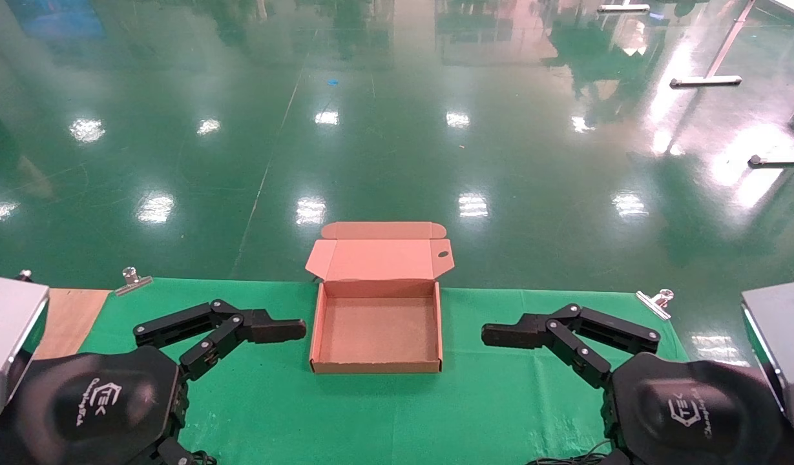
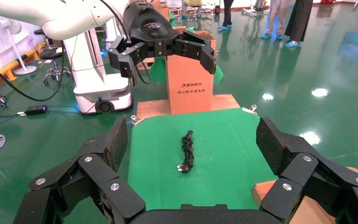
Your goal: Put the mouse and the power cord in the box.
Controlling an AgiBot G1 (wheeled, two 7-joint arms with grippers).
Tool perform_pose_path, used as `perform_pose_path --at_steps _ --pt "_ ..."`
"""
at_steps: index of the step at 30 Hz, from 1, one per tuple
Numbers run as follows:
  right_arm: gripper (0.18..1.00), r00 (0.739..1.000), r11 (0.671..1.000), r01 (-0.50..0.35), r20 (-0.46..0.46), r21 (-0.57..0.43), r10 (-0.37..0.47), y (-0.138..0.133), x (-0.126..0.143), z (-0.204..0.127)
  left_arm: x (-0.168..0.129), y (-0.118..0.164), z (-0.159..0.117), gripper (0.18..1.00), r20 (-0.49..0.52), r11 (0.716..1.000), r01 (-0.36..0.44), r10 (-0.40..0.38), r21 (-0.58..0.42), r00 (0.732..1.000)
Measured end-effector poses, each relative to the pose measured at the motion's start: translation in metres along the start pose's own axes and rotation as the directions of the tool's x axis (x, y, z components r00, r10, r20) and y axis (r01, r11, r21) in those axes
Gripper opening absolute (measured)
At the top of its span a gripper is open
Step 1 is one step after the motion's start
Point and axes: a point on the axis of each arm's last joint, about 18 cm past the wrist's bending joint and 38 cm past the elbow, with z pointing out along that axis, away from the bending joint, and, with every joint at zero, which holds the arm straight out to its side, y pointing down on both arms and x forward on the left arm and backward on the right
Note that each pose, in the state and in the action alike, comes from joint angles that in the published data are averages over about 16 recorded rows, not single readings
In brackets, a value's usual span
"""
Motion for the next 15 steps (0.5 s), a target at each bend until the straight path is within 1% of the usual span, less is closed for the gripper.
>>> perform_pose_path --at_steps 15 --pt "1.001 1.0 1.0 0.0 0.0 0.0 0.0 0.0 0.0 0.0 0.0 0.0 0.0 1.001 0.0 1.0 0.0 0.0 0.0 1.0"
